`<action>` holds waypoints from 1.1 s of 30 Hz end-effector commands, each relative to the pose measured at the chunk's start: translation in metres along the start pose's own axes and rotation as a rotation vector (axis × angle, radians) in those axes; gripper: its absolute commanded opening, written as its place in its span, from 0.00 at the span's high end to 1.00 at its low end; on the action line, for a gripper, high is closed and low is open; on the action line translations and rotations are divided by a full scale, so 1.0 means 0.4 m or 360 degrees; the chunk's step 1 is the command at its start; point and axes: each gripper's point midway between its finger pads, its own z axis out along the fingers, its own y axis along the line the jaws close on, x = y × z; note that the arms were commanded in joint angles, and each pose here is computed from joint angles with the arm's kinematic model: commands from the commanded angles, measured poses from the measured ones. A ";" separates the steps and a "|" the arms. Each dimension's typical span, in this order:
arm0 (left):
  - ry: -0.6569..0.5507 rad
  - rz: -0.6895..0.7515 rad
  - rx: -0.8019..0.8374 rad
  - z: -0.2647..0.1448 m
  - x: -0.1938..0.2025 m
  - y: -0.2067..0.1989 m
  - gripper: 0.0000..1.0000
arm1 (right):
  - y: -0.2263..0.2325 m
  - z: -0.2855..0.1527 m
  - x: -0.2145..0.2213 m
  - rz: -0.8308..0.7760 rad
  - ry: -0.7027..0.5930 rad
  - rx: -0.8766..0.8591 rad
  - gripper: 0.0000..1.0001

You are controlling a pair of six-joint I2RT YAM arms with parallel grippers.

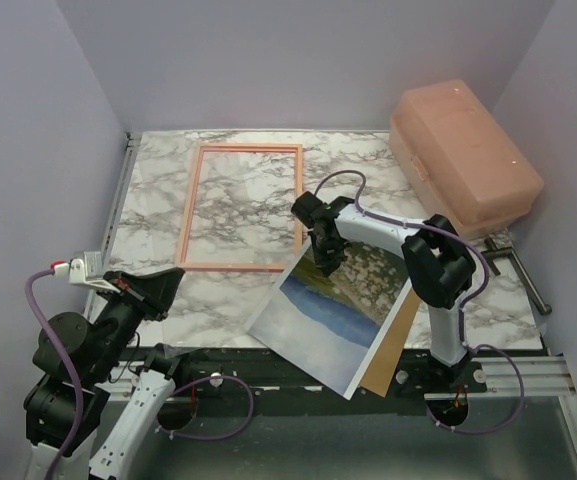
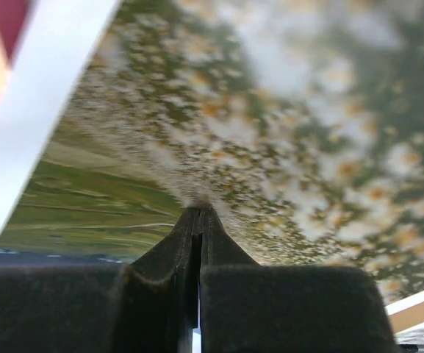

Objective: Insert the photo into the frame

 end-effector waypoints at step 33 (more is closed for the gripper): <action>0.0275 -0.0509 0.0692 0.125 0.128 -0.130 1.00 | -0.163 -0.447 0.021 0.0350 -0.0590 -0.1739 0.08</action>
